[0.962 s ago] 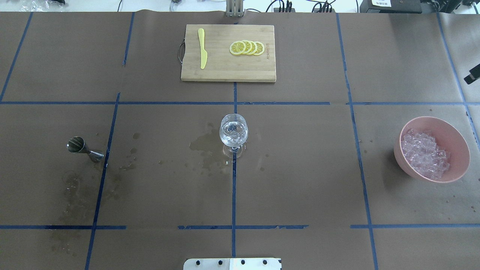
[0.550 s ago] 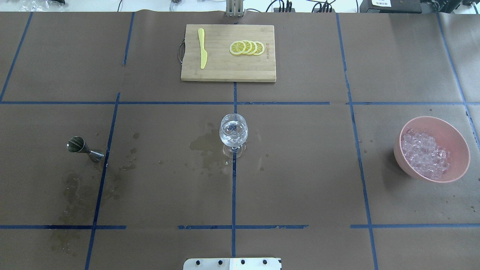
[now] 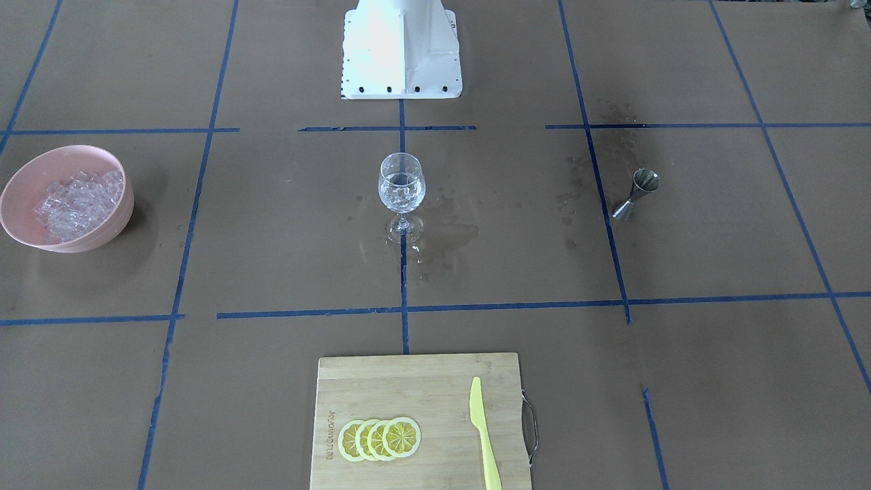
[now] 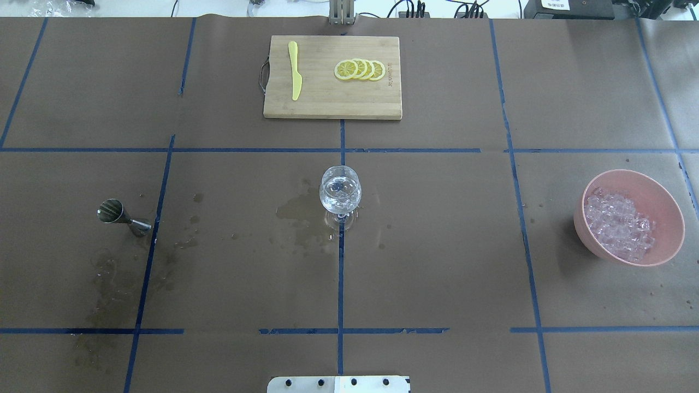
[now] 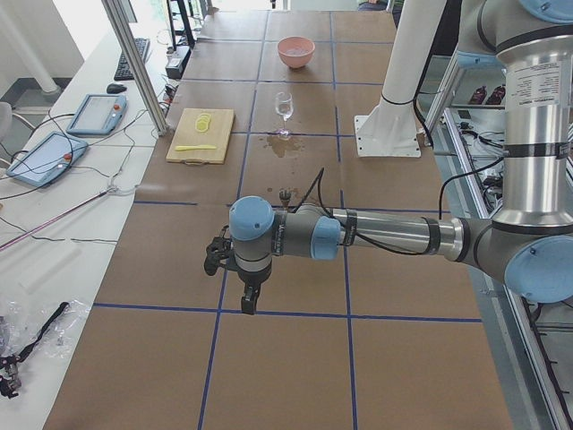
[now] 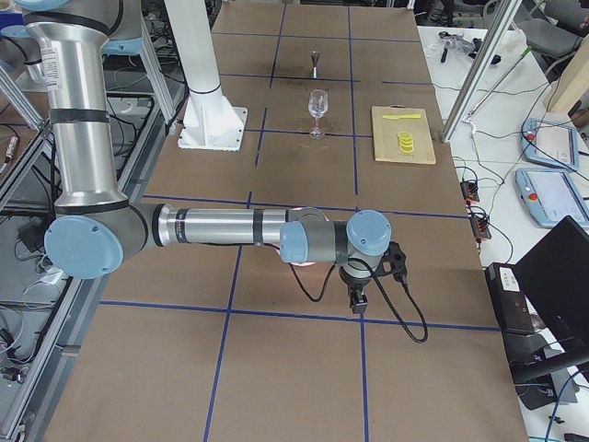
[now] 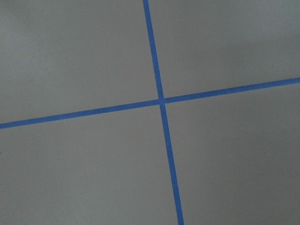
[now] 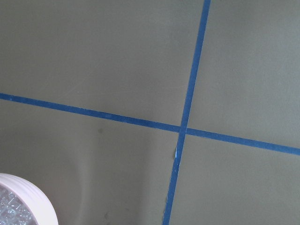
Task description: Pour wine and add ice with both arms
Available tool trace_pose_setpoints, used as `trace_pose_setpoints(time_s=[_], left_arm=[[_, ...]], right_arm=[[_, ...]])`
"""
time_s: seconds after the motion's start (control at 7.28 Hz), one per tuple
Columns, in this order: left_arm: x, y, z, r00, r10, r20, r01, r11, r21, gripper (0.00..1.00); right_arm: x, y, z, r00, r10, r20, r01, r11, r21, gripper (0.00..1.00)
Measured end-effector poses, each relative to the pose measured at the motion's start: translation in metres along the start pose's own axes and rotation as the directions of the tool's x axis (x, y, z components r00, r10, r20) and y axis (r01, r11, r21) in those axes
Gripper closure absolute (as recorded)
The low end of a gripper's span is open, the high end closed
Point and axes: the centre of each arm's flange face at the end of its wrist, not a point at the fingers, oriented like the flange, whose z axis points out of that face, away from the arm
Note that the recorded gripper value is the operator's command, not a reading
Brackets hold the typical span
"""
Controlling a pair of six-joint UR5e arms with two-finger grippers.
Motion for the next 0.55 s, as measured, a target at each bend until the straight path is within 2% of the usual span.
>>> trace_pose_setpoints(time_s=[0.27,0.55], left_arm=[[-0.004,0.002,0.006,1.0,-0.014,-0.016,0.014,1.0,-0.01,0.0],[0.001,-0.008,0.005,0.997,-0.028,-0.069,0.028,1.0,-0.005,0.0]], right_arm=[[0.005,0.005,-0.002,0.999,0.032,0.009,-0.032,1.0,0.001,0.0],[0.015,0.012,-0.008,0.998,0.063,0.023,-0.063,0.998,0.01,0.0]])
